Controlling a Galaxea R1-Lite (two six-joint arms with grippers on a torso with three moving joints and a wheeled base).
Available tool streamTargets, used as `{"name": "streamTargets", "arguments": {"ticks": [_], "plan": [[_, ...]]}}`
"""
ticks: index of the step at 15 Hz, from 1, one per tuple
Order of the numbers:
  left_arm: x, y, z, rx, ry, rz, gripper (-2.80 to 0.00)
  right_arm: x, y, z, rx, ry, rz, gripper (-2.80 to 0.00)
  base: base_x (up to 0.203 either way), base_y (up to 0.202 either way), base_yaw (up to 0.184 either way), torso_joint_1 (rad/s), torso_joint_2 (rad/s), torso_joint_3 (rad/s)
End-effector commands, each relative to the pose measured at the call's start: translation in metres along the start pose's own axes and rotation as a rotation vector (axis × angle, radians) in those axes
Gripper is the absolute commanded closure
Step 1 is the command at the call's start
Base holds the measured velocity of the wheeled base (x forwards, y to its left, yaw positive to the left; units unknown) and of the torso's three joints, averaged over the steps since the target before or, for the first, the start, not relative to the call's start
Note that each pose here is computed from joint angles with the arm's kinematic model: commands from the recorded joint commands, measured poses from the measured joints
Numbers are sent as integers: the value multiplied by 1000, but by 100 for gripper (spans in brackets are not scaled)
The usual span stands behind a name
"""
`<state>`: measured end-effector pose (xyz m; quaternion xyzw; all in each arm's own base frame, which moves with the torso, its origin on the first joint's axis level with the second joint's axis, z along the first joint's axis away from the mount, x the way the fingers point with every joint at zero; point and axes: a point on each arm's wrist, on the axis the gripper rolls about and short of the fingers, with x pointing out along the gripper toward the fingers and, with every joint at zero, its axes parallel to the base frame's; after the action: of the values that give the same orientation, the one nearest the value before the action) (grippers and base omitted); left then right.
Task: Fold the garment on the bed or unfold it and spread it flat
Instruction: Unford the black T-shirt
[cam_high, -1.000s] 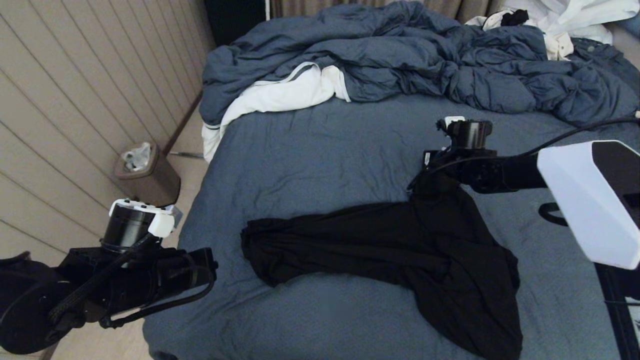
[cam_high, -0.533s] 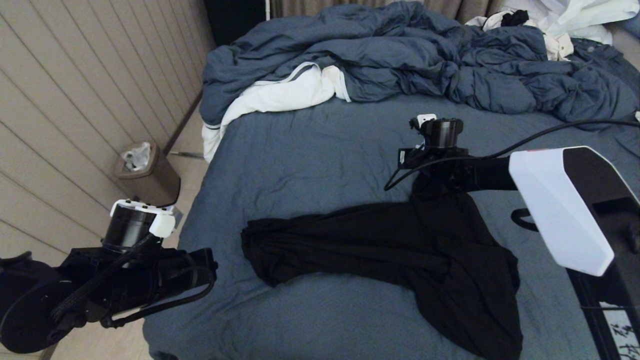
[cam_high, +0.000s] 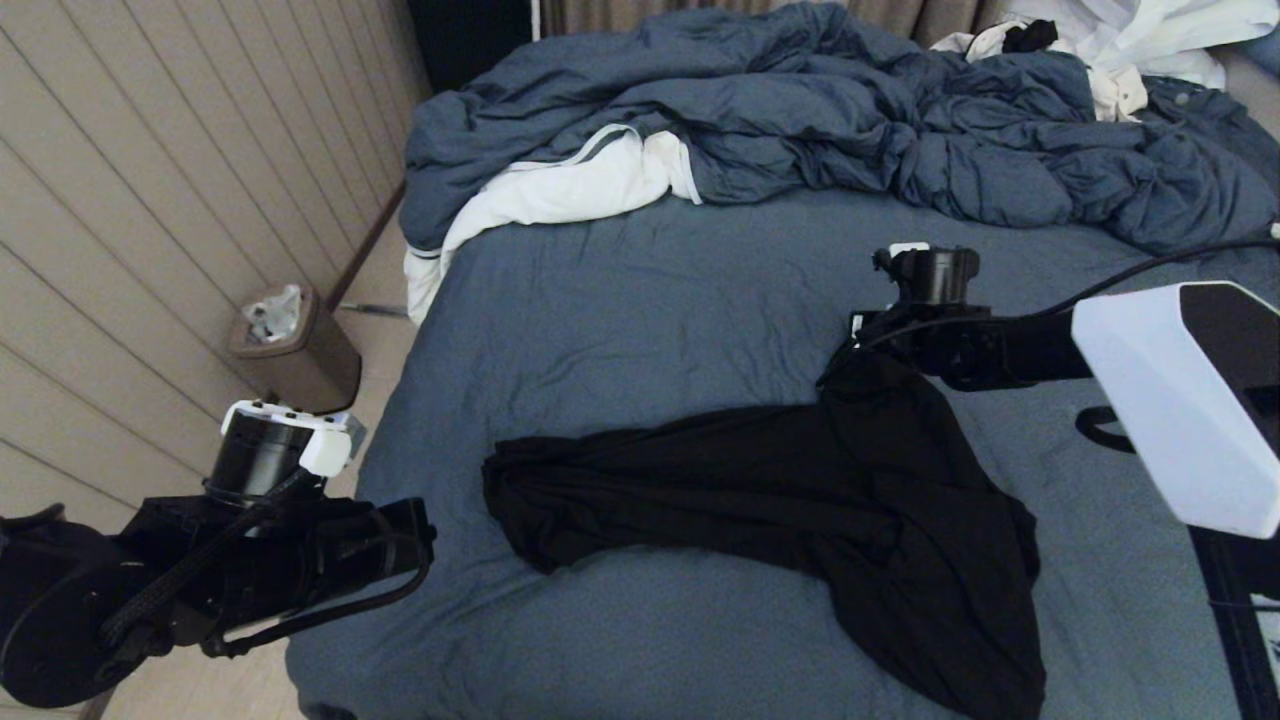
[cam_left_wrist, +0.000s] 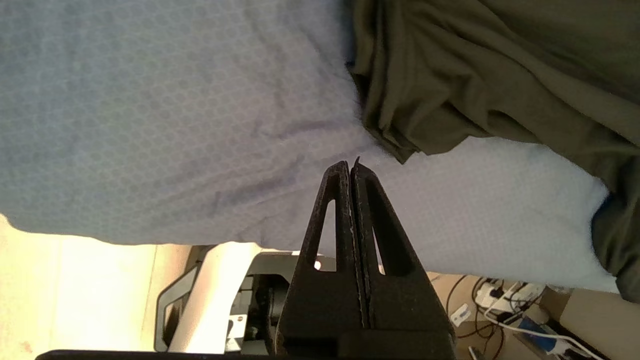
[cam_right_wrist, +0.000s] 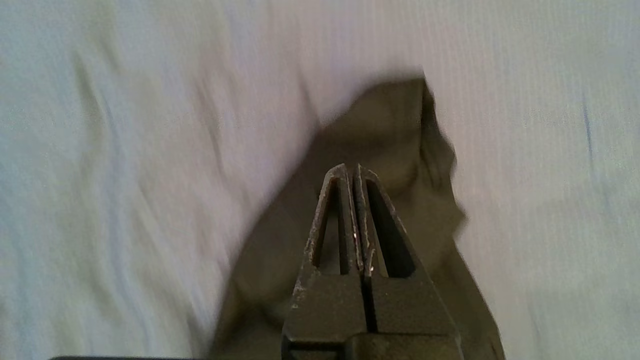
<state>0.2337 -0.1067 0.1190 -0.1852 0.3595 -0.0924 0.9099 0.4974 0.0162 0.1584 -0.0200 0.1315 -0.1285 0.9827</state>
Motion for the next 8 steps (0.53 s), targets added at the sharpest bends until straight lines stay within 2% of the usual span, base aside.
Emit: {"name": "streamTargets", "arguments": {"ticks": [1,5,8], "plan": [[0,0,0,-4,-2,-1,0,-18,-24,0,0,40,-34,0,0,0,0,0,0,0],[-2,-2,-1,1,-2,-8,0,-44,-72,-10,6,123,-106,0,0,0,0,0,0,0],[-3,-3,-2,5,-1,-13,0,-56,-85,-25,4,187,-85,0,0,0,0,0,0,0]]}}
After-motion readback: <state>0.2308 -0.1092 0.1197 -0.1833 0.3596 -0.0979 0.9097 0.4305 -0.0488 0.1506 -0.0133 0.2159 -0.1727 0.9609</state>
